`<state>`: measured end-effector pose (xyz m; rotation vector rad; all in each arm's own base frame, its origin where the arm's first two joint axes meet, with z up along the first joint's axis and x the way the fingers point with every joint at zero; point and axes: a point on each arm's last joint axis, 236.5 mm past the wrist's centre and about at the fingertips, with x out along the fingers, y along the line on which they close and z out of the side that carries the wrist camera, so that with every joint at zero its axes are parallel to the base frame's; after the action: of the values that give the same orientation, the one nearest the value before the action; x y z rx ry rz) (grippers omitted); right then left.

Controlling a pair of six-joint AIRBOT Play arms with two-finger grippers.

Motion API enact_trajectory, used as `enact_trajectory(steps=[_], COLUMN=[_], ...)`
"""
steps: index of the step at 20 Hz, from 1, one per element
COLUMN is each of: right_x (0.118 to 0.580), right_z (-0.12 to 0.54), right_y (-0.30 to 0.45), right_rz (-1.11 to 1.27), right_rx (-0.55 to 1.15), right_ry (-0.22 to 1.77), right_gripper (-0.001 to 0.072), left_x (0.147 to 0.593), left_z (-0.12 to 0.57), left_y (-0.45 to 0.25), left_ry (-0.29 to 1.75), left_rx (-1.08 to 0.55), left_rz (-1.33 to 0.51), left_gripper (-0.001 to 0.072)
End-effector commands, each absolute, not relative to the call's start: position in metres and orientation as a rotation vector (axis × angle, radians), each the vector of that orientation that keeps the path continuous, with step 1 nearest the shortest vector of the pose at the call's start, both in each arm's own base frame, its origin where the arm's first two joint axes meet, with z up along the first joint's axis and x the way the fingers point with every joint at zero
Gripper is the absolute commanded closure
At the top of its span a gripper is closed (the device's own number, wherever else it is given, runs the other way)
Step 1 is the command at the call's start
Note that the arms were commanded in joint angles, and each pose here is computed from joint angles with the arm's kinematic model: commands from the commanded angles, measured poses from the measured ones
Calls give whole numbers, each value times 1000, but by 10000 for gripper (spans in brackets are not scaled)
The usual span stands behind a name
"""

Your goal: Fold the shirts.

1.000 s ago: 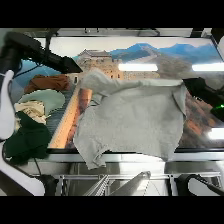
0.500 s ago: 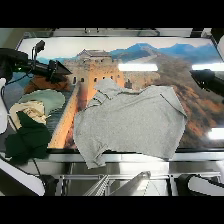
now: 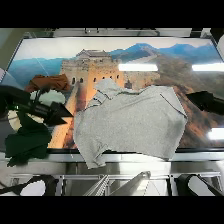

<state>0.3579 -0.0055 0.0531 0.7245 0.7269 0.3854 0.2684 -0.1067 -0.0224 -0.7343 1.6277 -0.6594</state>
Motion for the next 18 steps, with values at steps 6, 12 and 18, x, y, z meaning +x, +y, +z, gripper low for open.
enact_trajectory(steps=[6, 12, 18], right_x=[342, 339, 334], right_z=[68, 71, 70], right_y=[13, 18, 11], right_rz=[436, 462, 430], right_rx=[731, 740, 819], right_ry=[709, 712, 737], right_gripper=[347, 347, 347], left_x=[217, 229, 236], left_z=[-103, -116, -100], left_y=[-91, -137, -162], left_ry=[1609, 1631, 1697], left_rx=[-852, -926, -851], left_rz=[-335, -486, -677], left_gripper=[16, 16, 696])
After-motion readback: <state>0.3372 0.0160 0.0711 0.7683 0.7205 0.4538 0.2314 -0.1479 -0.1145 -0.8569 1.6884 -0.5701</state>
